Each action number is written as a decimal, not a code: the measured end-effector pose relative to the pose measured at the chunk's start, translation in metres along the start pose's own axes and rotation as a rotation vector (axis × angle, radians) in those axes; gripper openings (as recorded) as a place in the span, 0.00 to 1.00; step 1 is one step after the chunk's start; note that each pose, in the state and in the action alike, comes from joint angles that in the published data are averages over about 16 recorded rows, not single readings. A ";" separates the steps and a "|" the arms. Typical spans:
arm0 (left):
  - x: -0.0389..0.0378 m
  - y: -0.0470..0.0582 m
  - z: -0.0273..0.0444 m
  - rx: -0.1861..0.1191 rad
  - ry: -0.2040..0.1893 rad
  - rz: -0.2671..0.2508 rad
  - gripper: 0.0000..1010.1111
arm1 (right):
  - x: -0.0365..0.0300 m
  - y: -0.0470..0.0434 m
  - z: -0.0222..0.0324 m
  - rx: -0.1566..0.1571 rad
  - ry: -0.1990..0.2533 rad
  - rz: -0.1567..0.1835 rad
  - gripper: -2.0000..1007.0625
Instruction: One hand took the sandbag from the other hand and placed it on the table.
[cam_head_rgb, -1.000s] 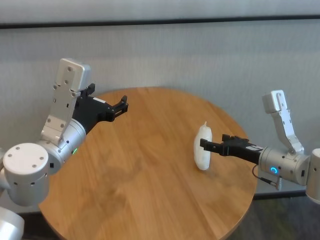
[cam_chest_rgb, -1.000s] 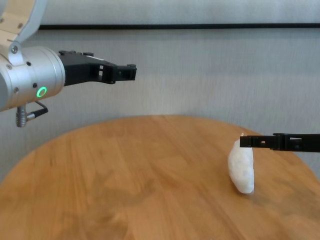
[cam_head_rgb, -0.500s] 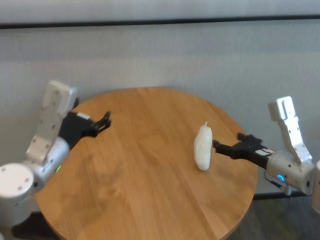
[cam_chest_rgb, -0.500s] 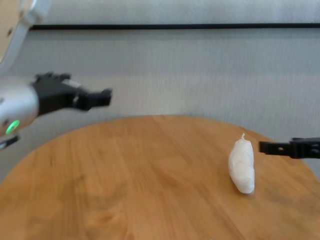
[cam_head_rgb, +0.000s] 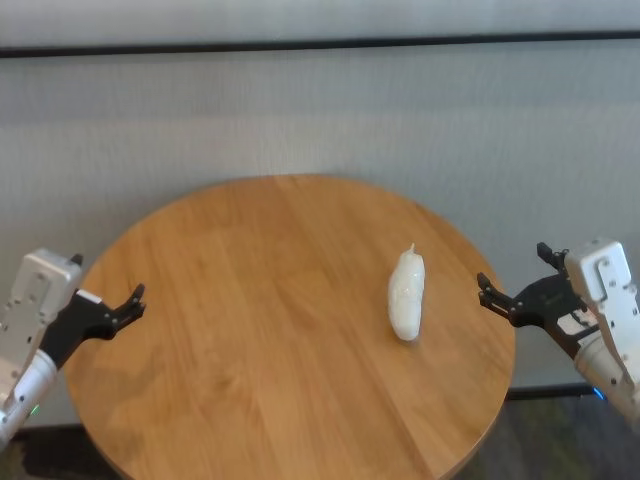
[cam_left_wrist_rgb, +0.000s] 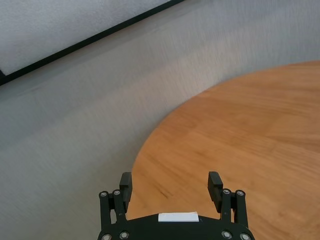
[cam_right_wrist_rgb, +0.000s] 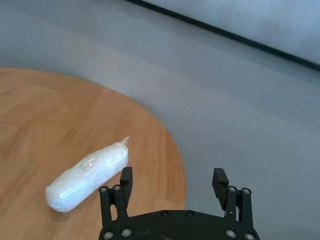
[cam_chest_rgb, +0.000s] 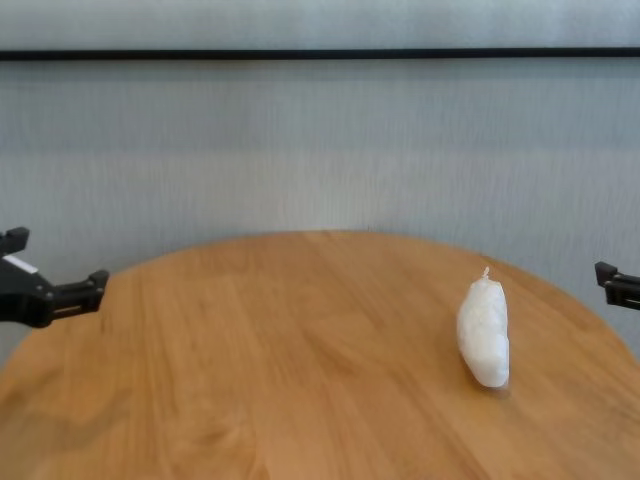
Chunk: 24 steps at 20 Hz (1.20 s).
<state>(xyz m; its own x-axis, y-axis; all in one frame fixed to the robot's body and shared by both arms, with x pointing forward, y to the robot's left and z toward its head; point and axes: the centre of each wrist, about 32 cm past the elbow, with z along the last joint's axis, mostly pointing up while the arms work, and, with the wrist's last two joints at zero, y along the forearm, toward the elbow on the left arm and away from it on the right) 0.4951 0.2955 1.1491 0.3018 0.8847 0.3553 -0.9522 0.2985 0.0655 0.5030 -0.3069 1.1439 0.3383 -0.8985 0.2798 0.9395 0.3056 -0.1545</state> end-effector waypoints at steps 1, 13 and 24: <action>0.0019 0.002 -0.0035 0.002 -0.006 0.002 0.99 | -0.0009 -0.0027 -0.0013 0.014 -0.020 -0.009 0.99; 0.0081 0.011 -0.0152 0.009 -0.024 0.007 0.99 | -0.0046 -0.0149 -0.0062 0.080 -0.102 -0.044 0.99; 0.0075 0.010 -0.0146 0.009 -0.021 0.008 0.99 | -0.0039 -0.0144 -0.0058 0.076 -0.098 -0.047 1.00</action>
<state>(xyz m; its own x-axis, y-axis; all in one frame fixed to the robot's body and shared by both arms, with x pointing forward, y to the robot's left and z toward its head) 0.4880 0.3105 1.1389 0.2932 0.8793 0.3754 -0.9550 0.2880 0.0712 0.4879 -0.3096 1.1396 0.2942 -0.8782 0.3772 0.9544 0.2906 -0.0677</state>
